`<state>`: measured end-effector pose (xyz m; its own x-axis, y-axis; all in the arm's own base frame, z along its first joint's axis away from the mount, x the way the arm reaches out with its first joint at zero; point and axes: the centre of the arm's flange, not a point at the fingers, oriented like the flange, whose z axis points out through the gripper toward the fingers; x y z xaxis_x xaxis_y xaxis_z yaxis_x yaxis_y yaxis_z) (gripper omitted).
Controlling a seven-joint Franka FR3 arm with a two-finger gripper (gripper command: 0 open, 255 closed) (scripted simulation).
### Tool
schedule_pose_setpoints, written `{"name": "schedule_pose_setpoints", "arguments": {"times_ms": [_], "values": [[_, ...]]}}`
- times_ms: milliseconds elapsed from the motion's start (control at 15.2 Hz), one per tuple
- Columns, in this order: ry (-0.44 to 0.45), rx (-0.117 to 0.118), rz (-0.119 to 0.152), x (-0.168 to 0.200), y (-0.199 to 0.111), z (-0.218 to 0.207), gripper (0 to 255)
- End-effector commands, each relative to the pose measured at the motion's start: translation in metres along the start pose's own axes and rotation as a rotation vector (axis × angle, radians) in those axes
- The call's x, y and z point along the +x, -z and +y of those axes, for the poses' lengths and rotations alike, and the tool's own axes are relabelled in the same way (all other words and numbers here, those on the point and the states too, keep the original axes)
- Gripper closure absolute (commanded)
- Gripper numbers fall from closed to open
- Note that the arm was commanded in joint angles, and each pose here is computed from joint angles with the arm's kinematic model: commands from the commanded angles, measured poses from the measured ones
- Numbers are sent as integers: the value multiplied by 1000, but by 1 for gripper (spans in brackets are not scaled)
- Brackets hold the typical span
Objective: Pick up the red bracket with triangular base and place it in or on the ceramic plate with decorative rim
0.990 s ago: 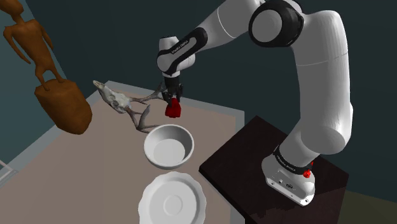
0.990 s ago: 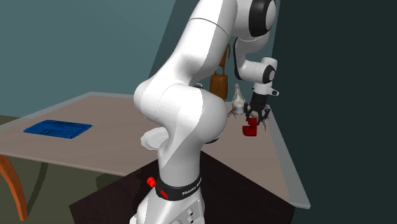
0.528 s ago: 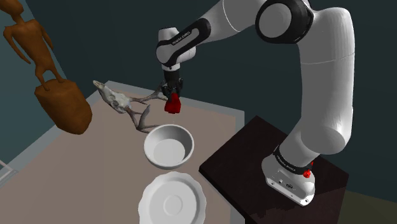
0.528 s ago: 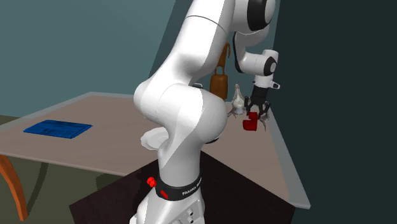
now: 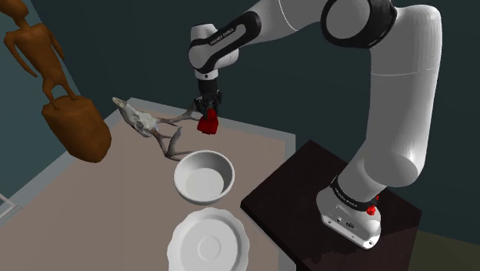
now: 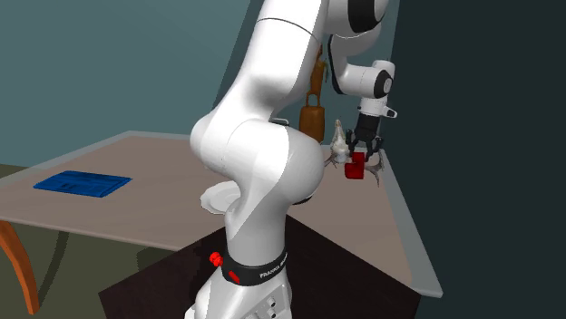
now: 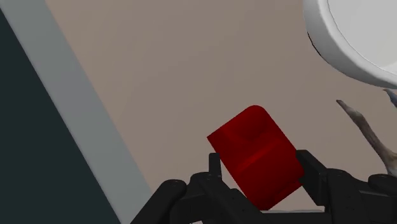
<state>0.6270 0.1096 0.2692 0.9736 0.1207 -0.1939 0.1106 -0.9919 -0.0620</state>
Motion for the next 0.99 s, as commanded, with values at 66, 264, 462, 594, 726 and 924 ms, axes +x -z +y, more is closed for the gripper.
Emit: {"name": "schedule_pose_setpoints", "arguments": {"times_ms": [66,264,462,594,726,924], "values": [[0,0,0,-27,-1,-27,255],[0,0,0,-55,-6,-55,255],[0,0,0,-82,-11,-83,255],[0,0,0,-101,-14,-101,255],[0,0,0,-119,-17,-120,255],[0,0,0,-147,-22,-148,255]]}}
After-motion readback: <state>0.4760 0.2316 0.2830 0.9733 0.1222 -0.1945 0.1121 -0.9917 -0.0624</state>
